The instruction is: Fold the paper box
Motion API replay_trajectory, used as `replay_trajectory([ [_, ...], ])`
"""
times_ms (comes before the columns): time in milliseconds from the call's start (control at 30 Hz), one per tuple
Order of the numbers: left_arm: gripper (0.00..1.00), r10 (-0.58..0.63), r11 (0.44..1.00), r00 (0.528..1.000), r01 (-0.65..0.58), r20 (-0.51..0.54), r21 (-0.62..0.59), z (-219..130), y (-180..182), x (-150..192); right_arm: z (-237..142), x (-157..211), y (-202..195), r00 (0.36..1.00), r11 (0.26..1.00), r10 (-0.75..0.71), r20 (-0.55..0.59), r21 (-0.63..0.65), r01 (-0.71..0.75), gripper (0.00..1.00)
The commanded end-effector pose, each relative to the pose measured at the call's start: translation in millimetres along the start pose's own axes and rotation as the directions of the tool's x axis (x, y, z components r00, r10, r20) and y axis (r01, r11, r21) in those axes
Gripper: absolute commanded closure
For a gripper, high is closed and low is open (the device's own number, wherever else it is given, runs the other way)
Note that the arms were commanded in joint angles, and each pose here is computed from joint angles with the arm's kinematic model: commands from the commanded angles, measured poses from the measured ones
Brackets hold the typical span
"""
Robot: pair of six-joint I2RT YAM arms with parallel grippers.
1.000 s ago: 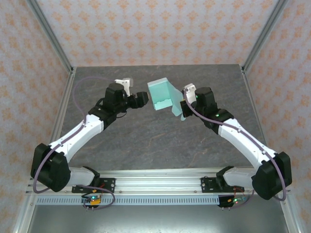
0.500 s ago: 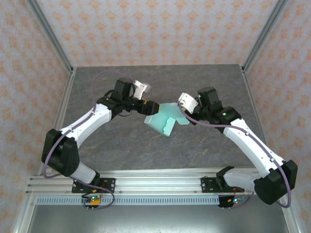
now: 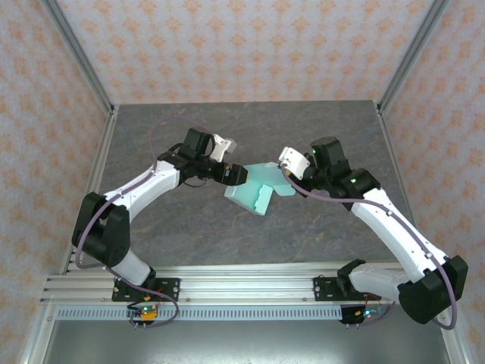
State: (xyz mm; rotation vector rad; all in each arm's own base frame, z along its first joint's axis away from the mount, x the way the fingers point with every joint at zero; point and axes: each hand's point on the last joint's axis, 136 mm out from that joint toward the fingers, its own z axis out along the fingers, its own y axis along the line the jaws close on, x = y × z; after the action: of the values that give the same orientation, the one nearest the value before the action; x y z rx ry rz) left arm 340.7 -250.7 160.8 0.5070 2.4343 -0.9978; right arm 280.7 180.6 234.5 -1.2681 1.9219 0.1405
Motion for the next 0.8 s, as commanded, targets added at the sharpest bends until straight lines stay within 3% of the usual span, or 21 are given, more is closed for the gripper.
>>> replay_trajectory([
  [0, 0.20, 0.008, 0.999, 1.000, -0.007, -0.007, 0.035, -3, -7, -1, -10, -10, -6, 0.998, 0.999, -0.005, 0.059, 0.034, 0.003, 0.96],
  [133, 0.47, -0.006, 0.997, 1.000, 0.005, 0.014, 0.071, -3, -13, -5, -11, -10, -8, 0.998, 0.999, 0.005, 0.067, 0.043, -0.008, 0.96],
  [333, 0.59, -0.022, 0.997, 0.999, 0.020, 0.026, 0.071, -1, -12, -9, -8, -12, -9, 0.997, 0.999, 0.025, 0.077, 0.041, -0.028, 0.94],
  [433, 0.65, -0.052, 0.996, 0.997, 0.048, 0.050, 0.075, 2, -11, -15, -5, -17, -17, 0.989, 0.991, 0.101, 0.109, 0.075, -0.109, 0.76],
  [500, 0.67, -0.078, 0.996, 0.994, 0.073, 0.072, 0.058, 3, -6, -19, -5, -23, -20, 0.977, 0.983, 0.153, 0.150, 0.080, -0.166, 0.52],
  [633, 0.73, -0.216, 0.976, 0.973, 0.217, 0.075, 0.000, 14, 13, -27, -5, -24, -34, 0.922, 0.939, 0.304, 0.240, 0.087, -0.332, 0.40],
  [667, 0.73, -0.242, 0.970, 0.968, 0.243, 0.071, -0.002, 18, 15, -28, -4, -21, -42, 0.901, 0.917, 0.346, 0.259, 0.107, -0.383, 0.33],
  [767, 0.74, -0.302, 0.951, 0.949, 0.307, 0.091, -0.042, 26, 28, -33, -8, -12, -63, 0.816, 0.825, 0.470, 0.338, 0.160, -0.541, 0.25],
])
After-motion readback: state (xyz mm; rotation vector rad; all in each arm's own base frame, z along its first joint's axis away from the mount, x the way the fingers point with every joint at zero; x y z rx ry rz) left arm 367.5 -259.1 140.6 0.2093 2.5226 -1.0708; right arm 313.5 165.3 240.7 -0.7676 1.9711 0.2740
